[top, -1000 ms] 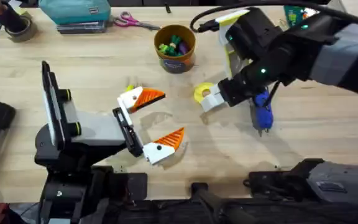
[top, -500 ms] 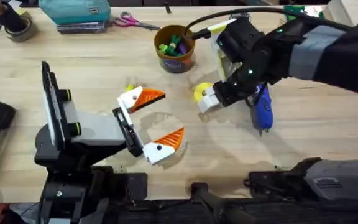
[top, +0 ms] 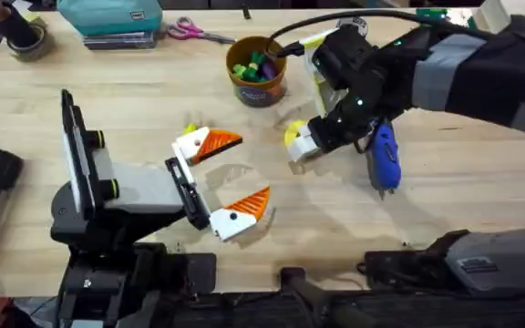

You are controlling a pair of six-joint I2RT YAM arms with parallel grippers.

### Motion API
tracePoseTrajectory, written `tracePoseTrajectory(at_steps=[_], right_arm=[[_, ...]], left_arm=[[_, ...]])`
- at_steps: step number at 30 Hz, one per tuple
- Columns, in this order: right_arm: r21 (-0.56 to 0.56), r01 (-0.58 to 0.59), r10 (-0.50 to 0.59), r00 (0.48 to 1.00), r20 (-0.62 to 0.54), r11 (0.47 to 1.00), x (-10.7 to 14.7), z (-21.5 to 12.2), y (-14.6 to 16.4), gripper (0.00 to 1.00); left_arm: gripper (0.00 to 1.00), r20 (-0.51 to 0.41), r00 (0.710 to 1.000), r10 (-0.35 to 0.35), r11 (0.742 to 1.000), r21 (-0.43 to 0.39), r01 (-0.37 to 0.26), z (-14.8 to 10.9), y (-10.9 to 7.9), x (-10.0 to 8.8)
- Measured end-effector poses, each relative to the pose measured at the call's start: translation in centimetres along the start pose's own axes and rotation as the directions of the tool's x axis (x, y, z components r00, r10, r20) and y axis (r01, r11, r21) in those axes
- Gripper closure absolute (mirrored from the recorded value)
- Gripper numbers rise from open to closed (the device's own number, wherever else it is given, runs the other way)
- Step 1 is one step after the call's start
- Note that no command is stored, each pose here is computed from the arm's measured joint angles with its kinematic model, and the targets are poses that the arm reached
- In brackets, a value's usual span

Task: Pick up the gripper from the table and insert it into the empty holder that is missing its gripper. Then pick up a screw, insert it into the mounting hole, and use the screwdriver to tighten it. Finally, clean up the table by picking up the vegetable and placing it into the bucket.

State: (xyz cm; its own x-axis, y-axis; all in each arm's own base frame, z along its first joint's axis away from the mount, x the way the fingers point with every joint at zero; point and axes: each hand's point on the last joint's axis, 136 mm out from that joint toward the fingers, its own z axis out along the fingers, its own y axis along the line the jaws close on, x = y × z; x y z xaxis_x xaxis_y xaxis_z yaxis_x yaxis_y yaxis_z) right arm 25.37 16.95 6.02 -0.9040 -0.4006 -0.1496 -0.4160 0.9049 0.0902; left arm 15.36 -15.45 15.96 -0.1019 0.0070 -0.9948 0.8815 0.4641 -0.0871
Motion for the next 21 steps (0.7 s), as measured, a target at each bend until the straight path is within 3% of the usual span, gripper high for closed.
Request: tracePoseTrajectory(at_steps=[21], right_arm=[[0.0, 0.017, -0.017, 1.0, -0.009, 1.0, -1.4, 0.6, 0.7, 0.207]], left_arm=[[0.015, 0.0, 1.0, 0.0, 1.0, 0.0, 0.0, 0.0, 0.0, 0.0]])
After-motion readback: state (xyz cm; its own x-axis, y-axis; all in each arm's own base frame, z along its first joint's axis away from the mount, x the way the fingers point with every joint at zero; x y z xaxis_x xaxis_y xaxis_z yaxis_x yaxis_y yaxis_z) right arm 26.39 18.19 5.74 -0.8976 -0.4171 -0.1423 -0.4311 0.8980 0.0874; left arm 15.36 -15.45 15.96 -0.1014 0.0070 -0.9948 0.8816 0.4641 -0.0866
